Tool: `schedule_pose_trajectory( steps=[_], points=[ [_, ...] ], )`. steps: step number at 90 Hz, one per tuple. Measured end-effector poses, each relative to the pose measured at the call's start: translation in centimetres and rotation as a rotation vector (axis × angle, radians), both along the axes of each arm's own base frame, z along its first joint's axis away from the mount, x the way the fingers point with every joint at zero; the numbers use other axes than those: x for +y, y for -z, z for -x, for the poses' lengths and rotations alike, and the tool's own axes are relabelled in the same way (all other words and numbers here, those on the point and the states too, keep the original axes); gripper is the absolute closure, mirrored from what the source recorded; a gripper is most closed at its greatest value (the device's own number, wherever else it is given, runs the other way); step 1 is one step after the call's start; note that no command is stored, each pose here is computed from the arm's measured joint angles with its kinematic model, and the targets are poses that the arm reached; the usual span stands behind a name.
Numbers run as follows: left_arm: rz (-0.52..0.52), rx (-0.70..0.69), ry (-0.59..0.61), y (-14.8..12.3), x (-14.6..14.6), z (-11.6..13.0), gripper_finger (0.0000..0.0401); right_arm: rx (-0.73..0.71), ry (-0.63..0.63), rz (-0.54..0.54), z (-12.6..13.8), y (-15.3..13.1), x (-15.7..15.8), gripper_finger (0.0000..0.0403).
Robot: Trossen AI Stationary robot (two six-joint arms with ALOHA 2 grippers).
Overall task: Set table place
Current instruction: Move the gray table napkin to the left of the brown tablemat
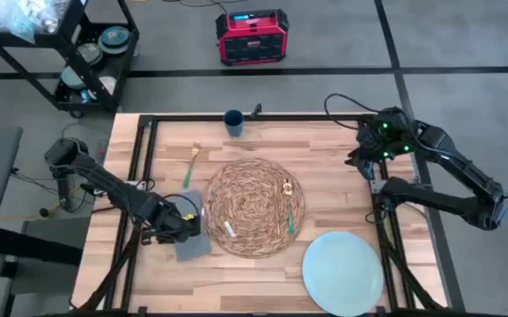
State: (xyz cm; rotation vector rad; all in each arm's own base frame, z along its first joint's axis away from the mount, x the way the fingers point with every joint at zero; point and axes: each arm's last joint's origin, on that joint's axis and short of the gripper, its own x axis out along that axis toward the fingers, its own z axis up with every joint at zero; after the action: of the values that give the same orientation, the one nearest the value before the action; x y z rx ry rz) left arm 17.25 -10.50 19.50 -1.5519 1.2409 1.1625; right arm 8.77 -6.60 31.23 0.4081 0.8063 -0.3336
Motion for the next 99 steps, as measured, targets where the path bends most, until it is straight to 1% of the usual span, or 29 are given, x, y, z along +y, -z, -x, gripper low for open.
schedule_pose_trajectory(
  steps=[8, 16, 20, 28, 33, 39, 41, 44, 49, 55, 60, 65, 68, 76, 81, 99],
  points=[
    [0.0, -0.007, -0.001, 0.0, 0.0, 0.0, 0.0312, 0.002, -0.001, 0.0, 0.0, 0.0, 0.0, 0.023],
    [-0.036, -0.089, -0.035, -0.1, 0.4, -0.9, 0.0305, 0.003, -0.012, 0.011, 0.0, 0.0, 0.0, 0.0214],
    [-0.076, -0.132, -0.049, -0.1, 0.7, -1.3, 0.0303, 0.004, -0.02, 0.018, 0.0, 0.0, 0.0, 0.021],
    [-0.103, -0.136, -0.081, 0.0, 1.7, -1.6, 0.031, 0.011, -0.021, 0.017, -0.1, 0.1, -0.1, 0.0212],
    [-0.107, -0.134, -0.103, 0.1, 2.2, -1.8, 0.0329, 0.018, -0.022, 0.015, -0.2, 0.1, -0.2, 0.0223],
    [-0.118, -0.144, -0.139, 0.1, 2.9, -2.2, 0.0364, 0.026, -0.034, 0.021, -0.3, 0.2, -0.3, 0.0244],
    [-0.124, -0.163, -0.153, 0.0, 3.2, -2.4, 0.0378, 0.03, -0.039, 0.023, -0.4, 0.3, -0.4, 0.0252],
    [-0.136, -0.203, -0.174, -0.1, 3.6, -2.9, 0.0389, 0.033, -0.041, 0.023, -0.4, 0.3, -0.4, 0.0264],
    [-0.174, -0.284, -0.209, -0.3, 4.4, -3.8, 0.0393, 0.04, -0.041, 0.019, -0.5, 0.4, -0.5, 0.0285],
    [-0.243, -0.38, -0.217, -0.5, 5.4, -4.8, 0.0398, 0.048, -0.048, 0.016, -0.6, 0.4, -0.5, 0.0314],
    [-0.288, -0.423, -0.232, -0.3, 6.2, -5.8, 0.04, 0.049, -0.047, 0.014, -0.6, 0.5, -0.5, 0.0344],
    [-0.303, -0.433, -0.226, 0.4, 6.7, -6.8, 0.0401, 0.05, -0.043, 0.009, -0.6, 0.6, -0.5, 0.0378],
    [-0.309, -0.44, -0.223, 1.0, 7.0, -7.5, 0.0401, 0.053, -0.043, 0.006, -0.6, 0.6, -0.5, 0.039],
    [-0.305, -0.411, -0.191, 2.4, 7.5, -9.4, 0.0401, 0.06, -0.042, -0.001, -0.5, 0.7, -0.5, 0.0395],
    [-0.303, -0.386, -0.146, 3.1, 7.8, -10.8, 0.0401, 0.065, -0.041, -0.005, -0.4, 0.7, -0.5, 0.0398],
    [-0.259, -0.349, 0.014, 4.4, 8.5, -15.1, 0.0401, 0.081, -0.041, -0.02, -0.3, 0.8, -0.3, 0.0402]
  ],
)
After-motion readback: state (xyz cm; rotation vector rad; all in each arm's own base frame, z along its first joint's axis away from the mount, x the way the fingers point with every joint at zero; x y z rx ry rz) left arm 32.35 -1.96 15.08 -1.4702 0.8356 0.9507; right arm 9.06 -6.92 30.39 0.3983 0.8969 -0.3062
